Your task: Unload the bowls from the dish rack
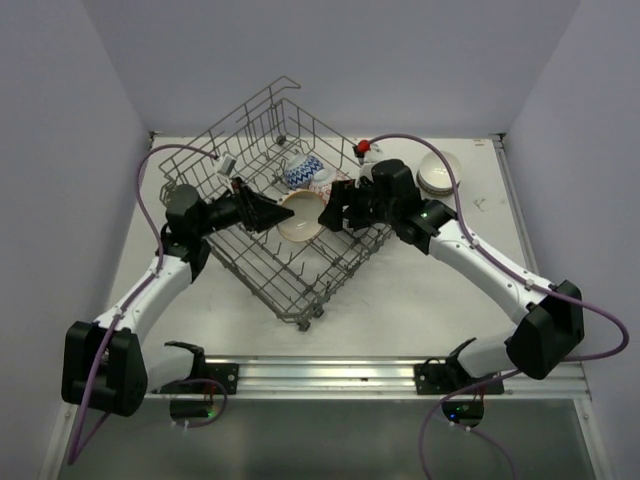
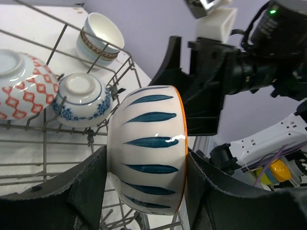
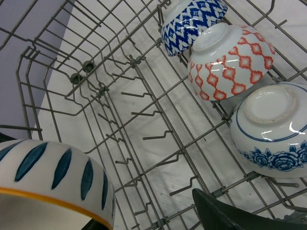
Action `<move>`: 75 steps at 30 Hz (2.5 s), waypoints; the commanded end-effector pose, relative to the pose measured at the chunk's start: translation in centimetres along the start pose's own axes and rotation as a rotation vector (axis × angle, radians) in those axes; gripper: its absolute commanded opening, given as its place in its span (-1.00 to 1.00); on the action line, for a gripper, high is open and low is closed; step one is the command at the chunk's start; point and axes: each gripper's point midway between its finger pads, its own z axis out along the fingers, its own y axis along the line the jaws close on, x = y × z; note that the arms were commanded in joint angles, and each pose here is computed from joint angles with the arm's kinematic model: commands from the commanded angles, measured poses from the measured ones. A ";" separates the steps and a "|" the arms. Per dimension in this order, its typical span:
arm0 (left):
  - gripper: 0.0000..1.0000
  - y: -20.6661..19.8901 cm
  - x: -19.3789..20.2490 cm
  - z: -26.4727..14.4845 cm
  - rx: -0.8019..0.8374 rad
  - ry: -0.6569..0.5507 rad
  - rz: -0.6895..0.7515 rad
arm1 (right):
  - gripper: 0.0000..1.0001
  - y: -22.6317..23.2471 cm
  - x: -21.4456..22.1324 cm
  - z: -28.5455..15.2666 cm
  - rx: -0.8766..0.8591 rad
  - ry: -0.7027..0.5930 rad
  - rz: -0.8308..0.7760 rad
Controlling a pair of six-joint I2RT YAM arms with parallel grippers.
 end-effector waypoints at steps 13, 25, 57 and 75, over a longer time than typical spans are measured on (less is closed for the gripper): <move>-0.81 -3.5 -0.3 -0.3 0.145 -0.069 -0.026 | -0.11 2.2 -3.4 1.9 -0.048 -0.127 0.052; -0.53 -2.0 0.9 0.4 0.080 -0.033 -0.059 | -0.96 1.3 -2.3 2.0 0.013 -0.107 0.062; 1.00 5.1 -6.7 -8.6 -0.847 -0.184 0.573 | -1.00 -20.7 4.4 -15.1 0.721 -0.120 0.404; 1.00 4.4 -5.0 -7.2 -0.849 -0.116 0.646 | -1.00 -31.7 10.0 -9.8 0.805 0.051 0.619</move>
